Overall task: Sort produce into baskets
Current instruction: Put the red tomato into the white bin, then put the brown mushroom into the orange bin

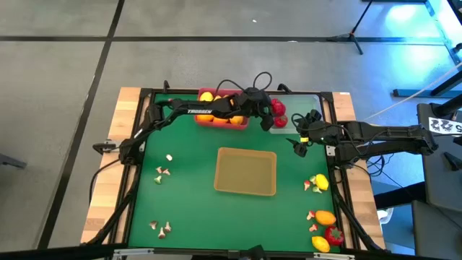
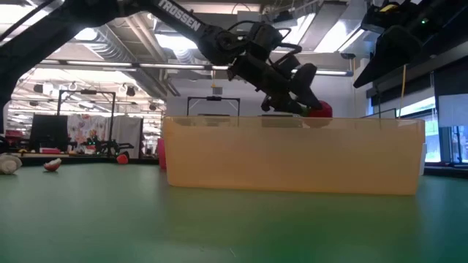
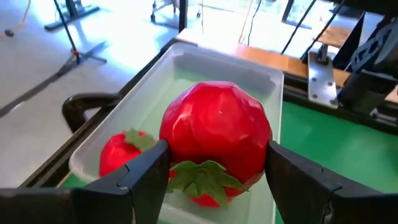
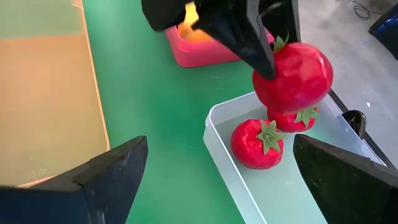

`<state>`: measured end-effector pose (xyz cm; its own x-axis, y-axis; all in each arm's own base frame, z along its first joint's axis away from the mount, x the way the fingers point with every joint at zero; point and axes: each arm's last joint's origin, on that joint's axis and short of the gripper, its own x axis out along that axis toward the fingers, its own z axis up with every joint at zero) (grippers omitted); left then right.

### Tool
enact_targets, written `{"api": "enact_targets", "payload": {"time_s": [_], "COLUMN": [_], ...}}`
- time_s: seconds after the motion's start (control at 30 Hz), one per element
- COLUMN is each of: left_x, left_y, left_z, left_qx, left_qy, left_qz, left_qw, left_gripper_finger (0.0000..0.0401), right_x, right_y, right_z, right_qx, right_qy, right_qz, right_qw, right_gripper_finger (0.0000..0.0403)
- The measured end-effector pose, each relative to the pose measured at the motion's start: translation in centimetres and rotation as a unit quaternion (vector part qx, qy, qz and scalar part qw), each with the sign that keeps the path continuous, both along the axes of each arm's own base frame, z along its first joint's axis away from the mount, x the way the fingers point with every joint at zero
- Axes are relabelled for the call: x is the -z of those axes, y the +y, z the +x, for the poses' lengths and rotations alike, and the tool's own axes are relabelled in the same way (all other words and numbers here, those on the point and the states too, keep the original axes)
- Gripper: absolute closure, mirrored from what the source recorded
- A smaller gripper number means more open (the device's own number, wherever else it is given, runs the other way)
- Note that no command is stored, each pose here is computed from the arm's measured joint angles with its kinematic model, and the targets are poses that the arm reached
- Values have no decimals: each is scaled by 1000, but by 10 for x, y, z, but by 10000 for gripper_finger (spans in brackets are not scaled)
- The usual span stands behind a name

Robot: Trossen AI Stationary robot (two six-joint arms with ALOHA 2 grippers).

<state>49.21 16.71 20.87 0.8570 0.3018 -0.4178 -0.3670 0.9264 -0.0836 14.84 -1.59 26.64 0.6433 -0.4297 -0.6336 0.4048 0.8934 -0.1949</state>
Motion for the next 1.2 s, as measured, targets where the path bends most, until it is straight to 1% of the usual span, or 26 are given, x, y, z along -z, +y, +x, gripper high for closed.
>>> {"api": "enact_targets", "payload": {"time_s": [0.07,0.17,0.27,0.37,0.47,0.57,0.63,0.83,1.07,1.2], "left_x": [7,11,5,-5,-23,-43,-54,-81,-91,-90], "left_y": [2,5,4,-2,-10,-18,-24,-33,-56,-70], "left_z": [2,1,-1,-3,-9,-15,-19,-38,-51,-54], "left_qx": [-1,-10,-11,-3,16,52,66,73,78,87], "left_qy": [3,5,2,10,13,14,21,46,106,119], "left_qz": [-1,-13,-13,-10,-4,15,27,16,23,22], "left_qw": [1000,1000,1000,1000,1000,998,997,996,991,989], "left_gripper_finger": [143,112,84,70,70,74,75,75,75,75], "right_x": [0,0,0,0,0,0,0,0,0,0], "right_y": [0,0,0,0,0,0,0,0,0,0], "right_z": [0,0,0,0,0,0,0,0,0,0], "right_qx": [0,0,0,0,0,0,0,0,0,0], "right_qy": [-1,-1,-1,0,0,0,0,-1,-1,-1], "right_qz": [0,0,0,0,0,0,0,0,0,0], "right_qw": [1000,1000,1000,1000,1000,1000,1000,1000,1000,1000], "right_gripper_finger": [4,4,4,4,4,4,4,4,4,4]}}
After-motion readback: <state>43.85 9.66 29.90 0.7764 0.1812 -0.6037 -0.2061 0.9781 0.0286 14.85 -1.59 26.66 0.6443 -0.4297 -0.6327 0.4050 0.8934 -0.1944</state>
